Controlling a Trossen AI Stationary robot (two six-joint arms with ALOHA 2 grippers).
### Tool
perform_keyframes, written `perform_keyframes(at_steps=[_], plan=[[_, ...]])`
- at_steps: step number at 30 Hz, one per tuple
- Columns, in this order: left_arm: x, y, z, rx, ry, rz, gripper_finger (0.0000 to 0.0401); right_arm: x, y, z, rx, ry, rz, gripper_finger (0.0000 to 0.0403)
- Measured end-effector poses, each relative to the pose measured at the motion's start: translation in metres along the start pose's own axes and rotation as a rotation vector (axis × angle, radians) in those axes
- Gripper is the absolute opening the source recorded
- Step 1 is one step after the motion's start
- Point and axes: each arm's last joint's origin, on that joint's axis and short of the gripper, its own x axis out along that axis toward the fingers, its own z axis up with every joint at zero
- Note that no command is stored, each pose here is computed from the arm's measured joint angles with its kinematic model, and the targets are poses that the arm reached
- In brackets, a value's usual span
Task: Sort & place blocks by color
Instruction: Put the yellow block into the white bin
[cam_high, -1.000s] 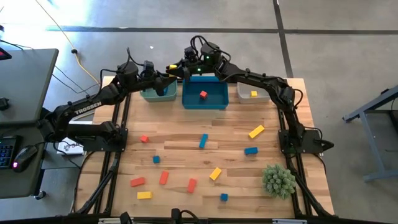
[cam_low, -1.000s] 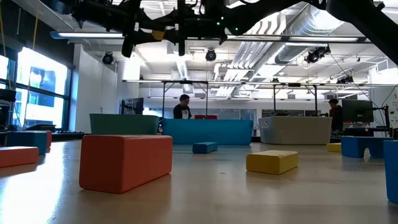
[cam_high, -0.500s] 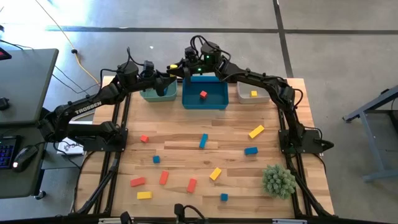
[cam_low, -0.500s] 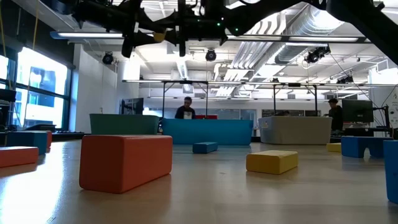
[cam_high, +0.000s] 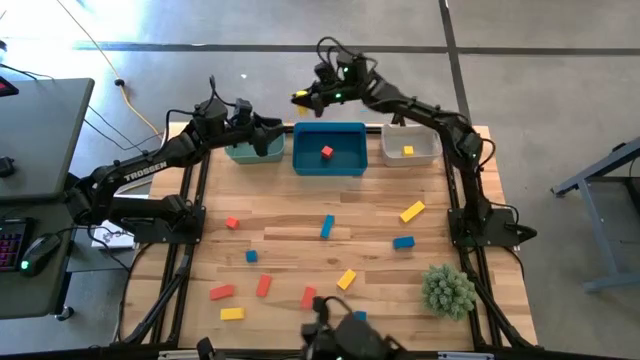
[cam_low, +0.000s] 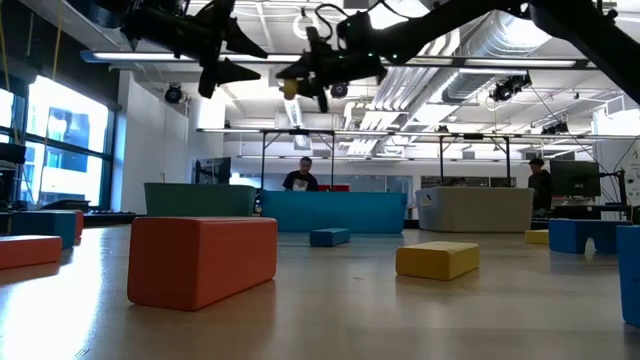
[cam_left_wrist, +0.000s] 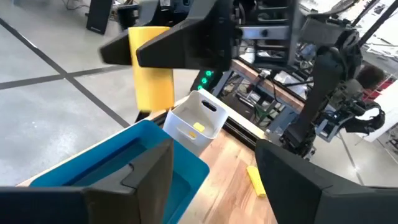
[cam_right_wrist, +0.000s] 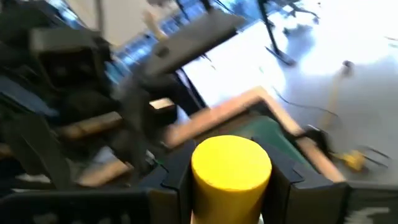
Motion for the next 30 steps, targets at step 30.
perform_keyframes(at_steps=[30], plan=[[0.000, 0.002, 0.000, 0.027, -0.016, 0.055, 0.0214, -0.142, -0.014, -0.024, 0.052, 0.773, -0.989, 0.0105]])
